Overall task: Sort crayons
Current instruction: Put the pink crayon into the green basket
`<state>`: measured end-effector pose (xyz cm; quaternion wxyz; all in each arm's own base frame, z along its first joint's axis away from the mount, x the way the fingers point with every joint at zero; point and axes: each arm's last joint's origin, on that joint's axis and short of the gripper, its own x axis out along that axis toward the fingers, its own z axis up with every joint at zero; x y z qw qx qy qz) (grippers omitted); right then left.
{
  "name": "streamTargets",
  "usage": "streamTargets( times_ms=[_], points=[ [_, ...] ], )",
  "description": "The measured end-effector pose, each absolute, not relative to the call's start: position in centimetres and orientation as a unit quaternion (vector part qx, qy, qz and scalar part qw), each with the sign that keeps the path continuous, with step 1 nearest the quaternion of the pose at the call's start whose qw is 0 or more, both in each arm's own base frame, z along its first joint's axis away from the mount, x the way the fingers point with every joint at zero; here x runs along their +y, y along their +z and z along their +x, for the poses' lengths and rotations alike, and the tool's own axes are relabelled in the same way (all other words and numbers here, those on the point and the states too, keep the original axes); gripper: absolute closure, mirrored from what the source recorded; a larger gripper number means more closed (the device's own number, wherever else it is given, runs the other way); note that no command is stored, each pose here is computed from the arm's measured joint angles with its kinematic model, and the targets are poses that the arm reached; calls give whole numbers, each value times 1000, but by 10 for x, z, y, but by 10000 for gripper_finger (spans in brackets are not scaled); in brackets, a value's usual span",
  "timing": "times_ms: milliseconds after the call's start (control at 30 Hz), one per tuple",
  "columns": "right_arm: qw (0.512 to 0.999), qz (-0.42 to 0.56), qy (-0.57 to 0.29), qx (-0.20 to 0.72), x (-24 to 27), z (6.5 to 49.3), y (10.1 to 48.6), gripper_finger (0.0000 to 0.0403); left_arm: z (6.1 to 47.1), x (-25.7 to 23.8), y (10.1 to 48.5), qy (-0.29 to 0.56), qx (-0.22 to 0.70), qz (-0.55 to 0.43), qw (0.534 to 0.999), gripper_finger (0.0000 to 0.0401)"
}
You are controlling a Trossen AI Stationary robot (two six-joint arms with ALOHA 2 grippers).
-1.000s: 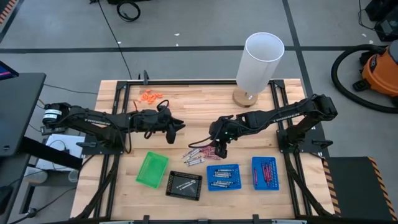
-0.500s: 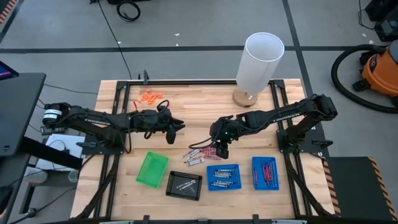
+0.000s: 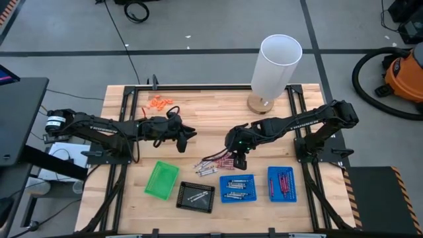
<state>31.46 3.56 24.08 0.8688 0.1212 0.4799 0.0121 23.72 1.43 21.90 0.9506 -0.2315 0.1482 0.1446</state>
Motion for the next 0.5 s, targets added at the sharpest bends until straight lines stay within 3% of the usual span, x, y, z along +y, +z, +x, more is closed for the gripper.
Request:
streamTargets(
  times_ms=[500],
  points=[
    [871, 115, 31, 477, 39, 308, 214, 218, 237, 14, 219, 146, 147, -236, 949, 284]
  ],
)
